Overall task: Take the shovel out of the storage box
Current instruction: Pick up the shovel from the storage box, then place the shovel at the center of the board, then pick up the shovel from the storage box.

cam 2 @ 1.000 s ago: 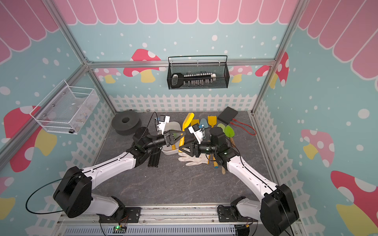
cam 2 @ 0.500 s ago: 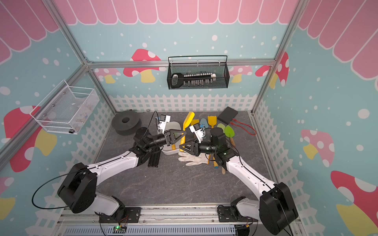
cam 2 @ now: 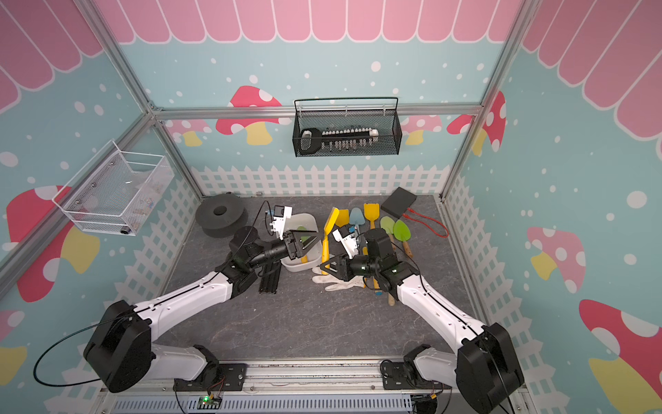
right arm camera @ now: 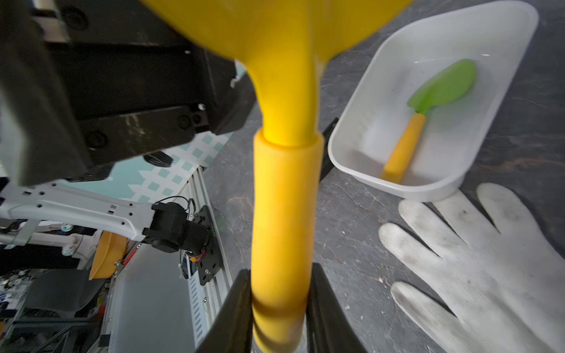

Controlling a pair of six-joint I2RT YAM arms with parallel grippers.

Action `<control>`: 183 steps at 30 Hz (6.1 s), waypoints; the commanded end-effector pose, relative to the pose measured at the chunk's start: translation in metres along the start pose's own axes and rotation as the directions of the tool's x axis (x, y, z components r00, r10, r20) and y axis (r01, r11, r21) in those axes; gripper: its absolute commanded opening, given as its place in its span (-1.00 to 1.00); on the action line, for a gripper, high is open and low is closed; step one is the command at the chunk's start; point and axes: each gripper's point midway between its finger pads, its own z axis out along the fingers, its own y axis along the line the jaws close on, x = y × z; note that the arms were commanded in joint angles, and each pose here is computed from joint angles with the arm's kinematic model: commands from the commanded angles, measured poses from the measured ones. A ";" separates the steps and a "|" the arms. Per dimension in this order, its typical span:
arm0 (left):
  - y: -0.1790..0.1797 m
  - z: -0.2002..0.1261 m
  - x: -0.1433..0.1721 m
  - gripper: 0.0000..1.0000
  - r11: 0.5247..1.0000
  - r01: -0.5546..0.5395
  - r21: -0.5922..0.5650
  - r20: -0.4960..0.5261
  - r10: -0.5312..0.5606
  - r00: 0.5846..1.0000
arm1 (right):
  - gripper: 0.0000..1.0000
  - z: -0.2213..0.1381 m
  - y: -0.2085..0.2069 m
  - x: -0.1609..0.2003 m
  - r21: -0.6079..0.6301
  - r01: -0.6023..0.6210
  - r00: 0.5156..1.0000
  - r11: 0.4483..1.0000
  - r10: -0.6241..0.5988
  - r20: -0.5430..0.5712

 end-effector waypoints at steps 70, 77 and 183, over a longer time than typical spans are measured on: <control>0.080 -0.029 0.076 0.03 0.824 -0.354 -0.442 -0.208 0.290 0.934 | -0.55 -0.150 -0.234 0.179 0.920 -0.204 0.691 0.336 0.714 -0.107; 0.079 -0.028 0.076 0.03 0.825 -0.356 -0.440 -0.209 0.291 0.933 | -0.47 -0.153 -0.232 0.176 0.921 -0.201 0.703 0.334 0.704 -0.102; 0.237 -0.006 0.034 -0.94 0.570 -0.015 -0.821 -0.180 -0.233 0.956 | -0.06 -0.046 -0.099 0.030 0.604 0.139 0.986 0.785 -0.056 -0.155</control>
